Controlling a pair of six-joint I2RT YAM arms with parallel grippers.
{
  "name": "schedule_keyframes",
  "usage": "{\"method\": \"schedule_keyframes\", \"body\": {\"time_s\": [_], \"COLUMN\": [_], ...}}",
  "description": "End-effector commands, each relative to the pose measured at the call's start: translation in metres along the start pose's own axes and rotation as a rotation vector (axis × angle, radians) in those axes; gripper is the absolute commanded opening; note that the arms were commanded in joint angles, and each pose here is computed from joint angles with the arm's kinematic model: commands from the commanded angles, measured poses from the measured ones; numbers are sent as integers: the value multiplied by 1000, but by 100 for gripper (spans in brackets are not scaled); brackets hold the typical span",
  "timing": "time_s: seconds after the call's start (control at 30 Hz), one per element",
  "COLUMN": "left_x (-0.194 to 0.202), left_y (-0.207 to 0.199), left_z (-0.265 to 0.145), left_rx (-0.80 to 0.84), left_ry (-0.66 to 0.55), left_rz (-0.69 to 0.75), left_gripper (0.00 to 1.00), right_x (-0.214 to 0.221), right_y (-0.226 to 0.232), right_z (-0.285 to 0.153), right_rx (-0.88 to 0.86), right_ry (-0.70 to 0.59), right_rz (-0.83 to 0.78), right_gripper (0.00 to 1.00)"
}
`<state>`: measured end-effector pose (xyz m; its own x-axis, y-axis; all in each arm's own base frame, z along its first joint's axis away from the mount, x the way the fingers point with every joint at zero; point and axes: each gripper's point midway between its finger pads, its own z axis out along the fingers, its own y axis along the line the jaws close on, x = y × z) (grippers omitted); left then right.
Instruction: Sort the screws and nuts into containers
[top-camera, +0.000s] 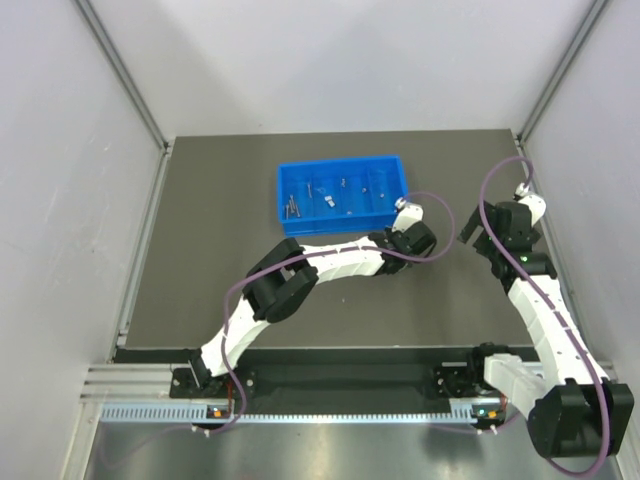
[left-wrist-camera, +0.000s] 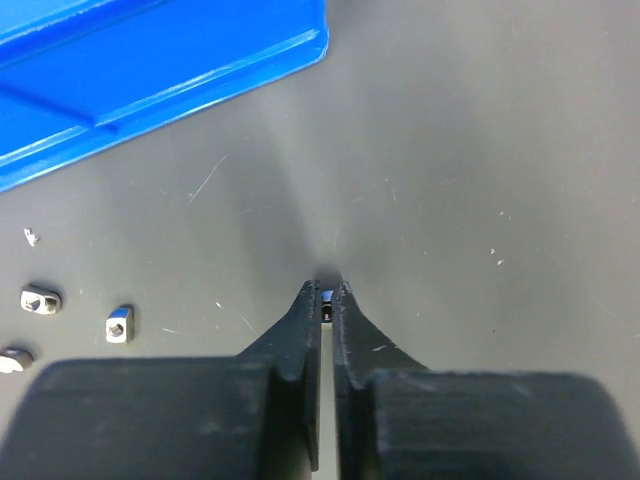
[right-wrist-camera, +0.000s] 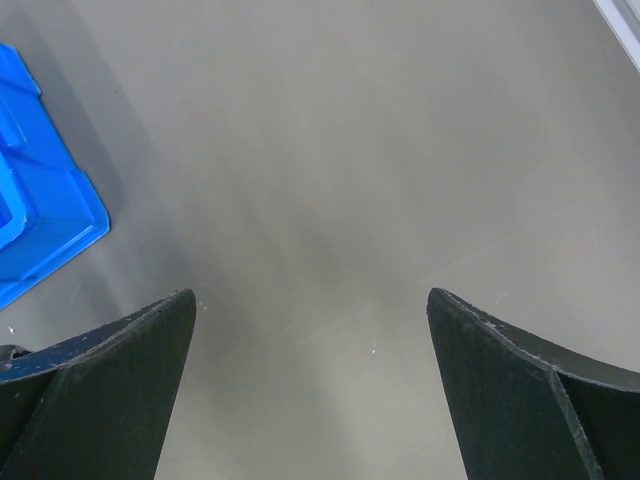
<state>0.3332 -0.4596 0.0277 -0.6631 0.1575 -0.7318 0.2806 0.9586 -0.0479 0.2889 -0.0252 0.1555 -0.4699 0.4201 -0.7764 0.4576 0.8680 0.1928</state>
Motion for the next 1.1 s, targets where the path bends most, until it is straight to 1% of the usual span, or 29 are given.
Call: {"method": "schedule_keyframes", "body": {"time_s": [0.0,0.1,0.2,0.3,0.4,0.43,0.5,0.53,0.63,0.8,0.83,0.93,0.97,1.03,1.07], "left_x": [4,-1,-24,-63,-101,-119,-136,-146,-175,-191,-192,-195,-199,-200,-200], "left_y": [-1,-5,-12,-17,-12,-5,3,13,27,41,46,50,49,51,54], "left_z": [1,-5,-17,-34,-47,-51,-52,-48,-41,-16,-6,6,7,10,10], "left_rx": [-1,30,73,104,124,120,109,83,81,108,103,143,162,175,160], "left_ry": [22,10,-46,-144,-217,-247,-282,-300,-360,-398,-399,-388,-403,-395,-397], "left_rz": [0,-4,1,0,-26,-42,-55,-69,-105,-143,-151,-166,-174,-170,-161], "left_gripper": [1,0,0,0,0,0,0,0,0,0,0,1,2,12,19], "right_x": [-12,-12,-12,-10,-7,-5,-6,-5,-5,-4,-4,-5,-6,-6,-6], "right_y": [-3,-4,-3,-3,-1,0,1,2,3,3,3,4,4,4,5], "right_z": [-2,-2,-1,1,3,4,4,4,5,7,7,8,8,9,9], "right_rx": [15,19,18,20,7,3,-2,-8,-13,-9,-7,-7,-8,-8,-8], "right_ry": [-35,-37,-33,-27,-15,-9,-13,-12,-11,-3,-4,-3,-4,-4,-2], "right_rz": [17,18,20,20,18,19,22,20,21,19,17,15,13,11,8], "right_gripper": [100,100,100,100,100,100,100,100,100,100,100,100,100,100,100]}}
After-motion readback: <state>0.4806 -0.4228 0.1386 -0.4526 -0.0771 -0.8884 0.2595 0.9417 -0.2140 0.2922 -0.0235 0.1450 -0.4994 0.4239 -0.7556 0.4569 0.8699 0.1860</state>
